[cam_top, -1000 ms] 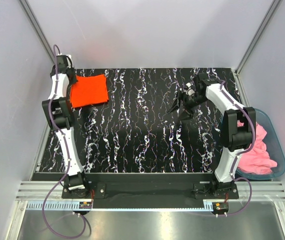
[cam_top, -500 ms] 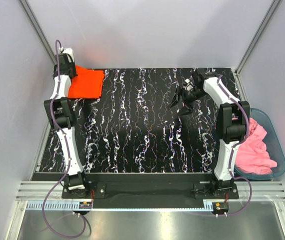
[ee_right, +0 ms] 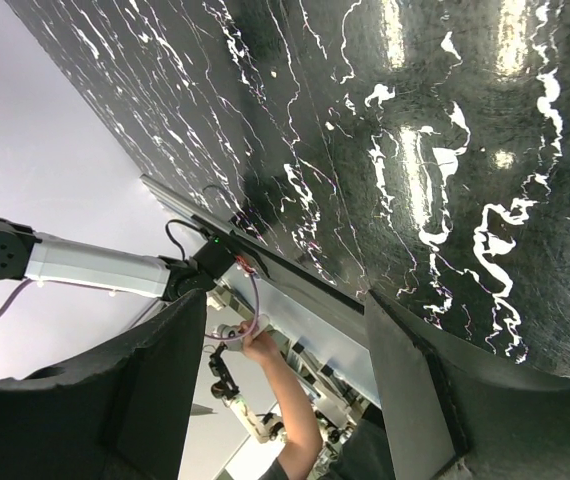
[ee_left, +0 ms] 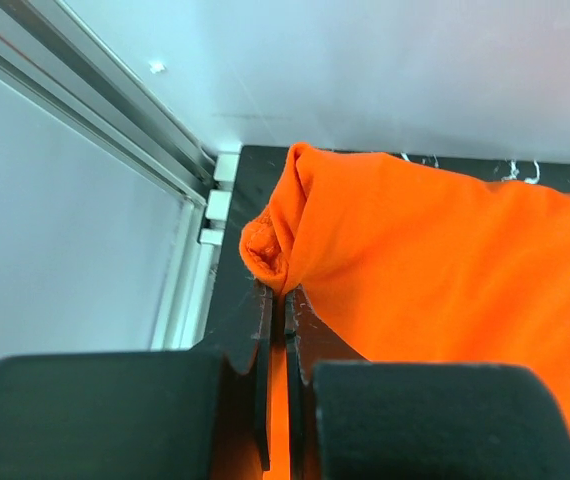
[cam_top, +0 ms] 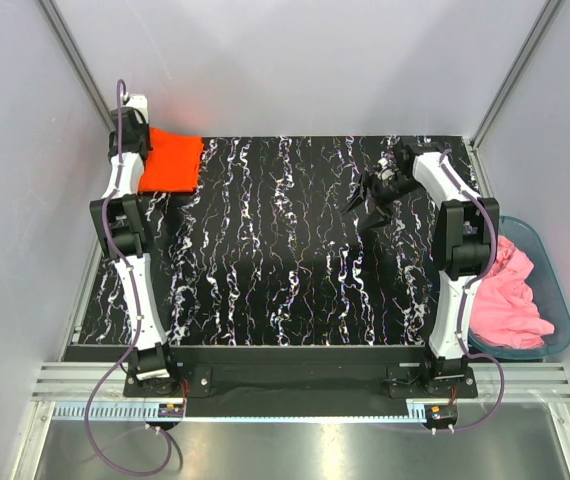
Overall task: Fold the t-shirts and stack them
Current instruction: Neatly place the folded tshirt to the corner, then reset both grippers
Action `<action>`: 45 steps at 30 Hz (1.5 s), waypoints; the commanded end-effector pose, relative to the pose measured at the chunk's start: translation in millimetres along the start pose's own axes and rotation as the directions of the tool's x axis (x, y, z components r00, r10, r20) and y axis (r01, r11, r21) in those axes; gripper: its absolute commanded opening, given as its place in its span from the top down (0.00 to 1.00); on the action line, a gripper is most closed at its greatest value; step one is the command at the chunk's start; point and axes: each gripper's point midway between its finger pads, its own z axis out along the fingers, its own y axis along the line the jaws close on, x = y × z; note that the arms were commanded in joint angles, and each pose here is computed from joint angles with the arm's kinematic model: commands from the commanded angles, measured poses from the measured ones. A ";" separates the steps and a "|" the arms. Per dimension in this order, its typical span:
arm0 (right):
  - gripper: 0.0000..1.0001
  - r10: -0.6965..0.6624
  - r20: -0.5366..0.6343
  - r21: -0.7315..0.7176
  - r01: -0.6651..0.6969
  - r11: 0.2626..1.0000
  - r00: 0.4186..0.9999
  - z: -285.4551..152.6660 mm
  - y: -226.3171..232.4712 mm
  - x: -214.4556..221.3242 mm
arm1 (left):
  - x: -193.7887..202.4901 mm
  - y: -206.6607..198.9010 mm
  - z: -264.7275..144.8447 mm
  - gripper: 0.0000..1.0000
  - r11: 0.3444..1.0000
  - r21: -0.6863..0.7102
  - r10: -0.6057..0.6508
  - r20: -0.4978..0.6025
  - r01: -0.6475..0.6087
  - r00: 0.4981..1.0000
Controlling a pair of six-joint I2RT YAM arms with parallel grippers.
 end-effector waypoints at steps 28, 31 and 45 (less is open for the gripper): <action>0.27 -0.119 0.165 -0.022 0.124 0.992 0.979 -52.3 4.4 70.1 | -132.7 -58.2 -127.4 0.01 0.985 -0.008 -0.165 0.232 0.171 0.959; 0.24 -0.156 0.214 -0.001 0.160 0.987 0.964 -67.1 -1.0 105.2 | -130.1 -144.9 -192.9 0.01 0.957 0.184 -0.257 0.181 0.224 0.949; 0.00 -0.193 0.429 -0.004 0.215 0.977 0.883 -70.3 -45.1 194.8 | 36.1 -319.1 -512.4 0.01 0.414 0.693 -0.520 -0.352 0.590 0.778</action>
